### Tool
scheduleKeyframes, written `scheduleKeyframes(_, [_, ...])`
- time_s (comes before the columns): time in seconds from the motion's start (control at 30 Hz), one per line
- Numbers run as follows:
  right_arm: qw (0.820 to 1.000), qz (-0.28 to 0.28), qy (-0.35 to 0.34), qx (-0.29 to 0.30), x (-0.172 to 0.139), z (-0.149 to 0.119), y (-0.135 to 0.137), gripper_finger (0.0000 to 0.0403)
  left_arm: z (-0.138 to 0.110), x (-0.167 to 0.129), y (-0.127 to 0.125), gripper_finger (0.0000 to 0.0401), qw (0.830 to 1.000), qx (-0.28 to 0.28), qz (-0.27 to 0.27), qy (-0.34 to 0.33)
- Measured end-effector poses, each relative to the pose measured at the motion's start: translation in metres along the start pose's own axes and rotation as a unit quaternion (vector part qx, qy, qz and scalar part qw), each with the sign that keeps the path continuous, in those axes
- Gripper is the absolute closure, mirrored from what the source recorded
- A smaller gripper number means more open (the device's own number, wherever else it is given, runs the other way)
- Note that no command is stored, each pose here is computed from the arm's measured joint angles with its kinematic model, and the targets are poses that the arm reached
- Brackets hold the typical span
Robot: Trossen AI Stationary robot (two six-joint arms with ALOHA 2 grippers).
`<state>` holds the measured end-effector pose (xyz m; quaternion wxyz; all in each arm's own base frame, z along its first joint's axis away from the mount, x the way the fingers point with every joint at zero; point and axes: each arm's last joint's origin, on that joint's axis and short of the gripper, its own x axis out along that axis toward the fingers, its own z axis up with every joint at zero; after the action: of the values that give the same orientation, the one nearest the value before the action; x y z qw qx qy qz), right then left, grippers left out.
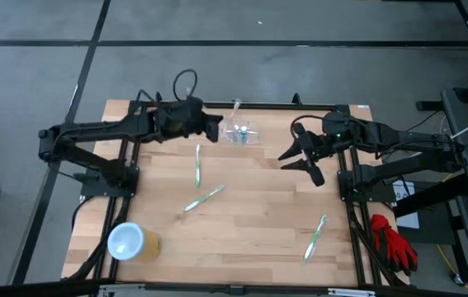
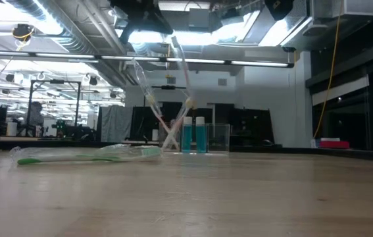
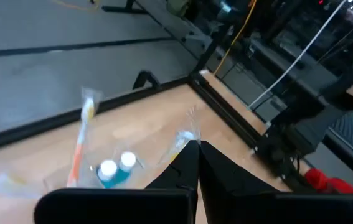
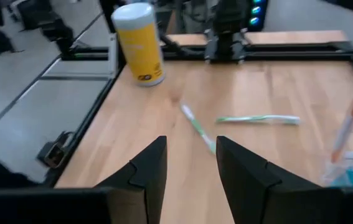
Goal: Pick & Place toothbrushing station
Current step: Put the orange toothbrush into the transparent organizer
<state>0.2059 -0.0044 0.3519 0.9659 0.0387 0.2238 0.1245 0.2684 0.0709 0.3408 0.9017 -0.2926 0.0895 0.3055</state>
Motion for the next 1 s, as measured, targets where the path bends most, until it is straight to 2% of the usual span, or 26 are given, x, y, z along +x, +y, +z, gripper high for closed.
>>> scheduleKeyframes(0.17, [0.999, -0.036, -0.024, 0.002, 0.000, 0.005, -0.002, 0.0263, 0.009, 0.009, 0.016, 0.0399, 1.000, 0.007, 0.000, 0.014])
scheduleKeyframes(0.47, [0.997, -0.078, -0.027, 0.004, -0.001, 0.005, -0.005, 0.0263, 0.016, 0.020, 0.032, 0.0399, 1.000, 0.019, 0.006, 0.018])
scheduleKeyframes(1.0, [0.995, -0.100, -0.027, 0.004, -0.001, 0.005, -0.006, 0.0263, 0.015, 0.040, 0.050, 0.0399, 0.998, 0.019, 0.015, 0.051])
